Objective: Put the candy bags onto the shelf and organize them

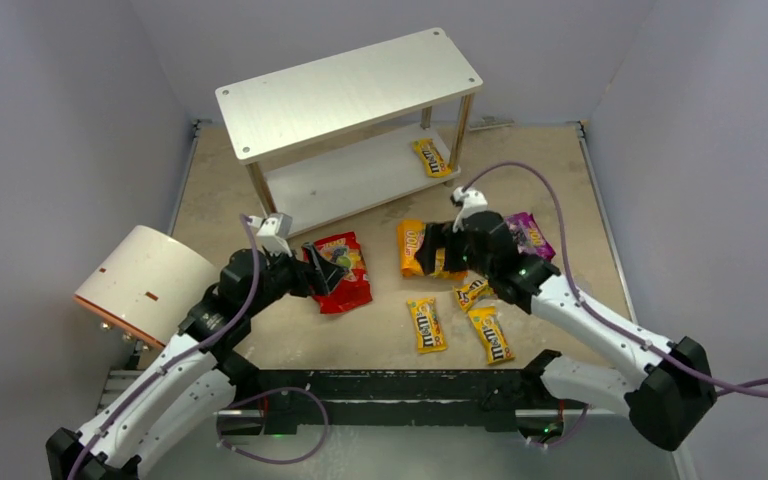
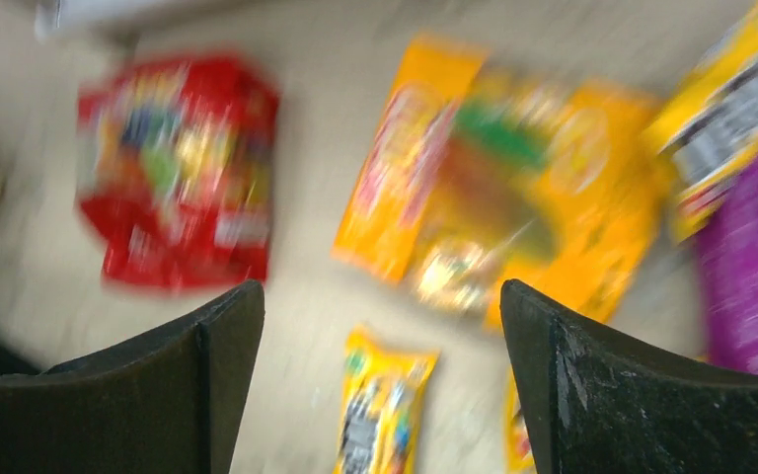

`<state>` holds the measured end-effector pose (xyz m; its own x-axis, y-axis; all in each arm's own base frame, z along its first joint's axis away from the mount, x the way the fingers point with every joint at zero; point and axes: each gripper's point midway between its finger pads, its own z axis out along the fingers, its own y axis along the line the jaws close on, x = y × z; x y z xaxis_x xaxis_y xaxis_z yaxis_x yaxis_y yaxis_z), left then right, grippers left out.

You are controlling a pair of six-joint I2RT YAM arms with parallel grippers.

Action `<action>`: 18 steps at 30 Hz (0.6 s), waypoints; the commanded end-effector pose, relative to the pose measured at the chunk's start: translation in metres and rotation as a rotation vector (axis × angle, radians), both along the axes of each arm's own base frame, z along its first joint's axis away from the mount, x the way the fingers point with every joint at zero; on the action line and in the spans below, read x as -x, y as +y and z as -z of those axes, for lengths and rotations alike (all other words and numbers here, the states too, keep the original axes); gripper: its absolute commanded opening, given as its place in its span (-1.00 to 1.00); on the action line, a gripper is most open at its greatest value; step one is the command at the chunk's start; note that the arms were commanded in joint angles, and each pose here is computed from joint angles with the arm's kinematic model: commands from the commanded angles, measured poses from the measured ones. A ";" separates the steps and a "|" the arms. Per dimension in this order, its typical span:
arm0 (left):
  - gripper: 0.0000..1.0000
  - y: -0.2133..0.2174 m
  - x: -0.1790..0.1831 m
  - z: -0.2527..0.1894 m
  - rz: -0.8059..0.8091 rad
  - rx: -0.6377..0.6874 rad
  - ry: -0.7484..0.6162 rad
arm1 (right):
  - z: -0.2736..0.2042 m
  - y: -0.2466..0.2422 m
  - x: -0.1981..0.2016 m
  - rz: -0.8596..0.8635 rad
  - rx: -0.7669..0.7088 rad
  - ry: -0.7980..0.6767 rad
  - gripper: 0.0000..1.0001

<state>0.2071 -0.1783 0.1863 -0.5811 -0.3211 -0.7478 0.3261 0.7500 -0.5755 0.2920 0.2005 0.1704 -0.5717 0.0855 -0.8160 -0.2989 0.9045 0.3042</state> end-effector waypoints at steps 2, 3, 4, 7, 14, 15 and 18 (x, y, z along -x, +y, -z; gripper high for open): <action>0.79 -0.017 -0.009 -0.011 0.057 0.043 -0.044 | 0.076 0.021 0.125 -0.239 0.103 0.402 0.70; 0.79 -0.018 -0.011 -0.012 0.059 0.043 -0.045 | 0.084 0.022 0.136 -0.246 0.123 0.435 0.66; 0.79 -0.019 -0.011 -0.012 0.062 0.039 -0.046 | 0.090 0.020 0.140 -0.233 0.141 0.454 0.64; 0.79 -0.017 -0.011 -0.020 0.060 0.031 -0.068 | 0.105 0.015 0.143 -0.214 0.155 0.465 0.50; 0.79 -0.012 -0.007 -0.028 0.050 0.038 -0.090 | 0.139 0.008 0.153 -0.215 0.200 0.537 0.16; 0.79 -0.011 -0.007 -0.025 0.051 0.032 -0.085 | 0.143 0.007 0.154 -0.216 0.209 0.546 0.16; 0.79 -0.012 -0.006 -0.023 0.054 0.036 -0.078 | 0.148 0.007 0.154 -0.216 0.211 0.546 0.14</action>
<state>0.2105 -0.1883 0.1917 -0.5778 -0.3118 -0.7543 0.3687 0.7248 -0.5820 0.1396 0.2082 0.0296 -0.8882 -0.2247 -0.4007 -0.3517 0.8937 0.2786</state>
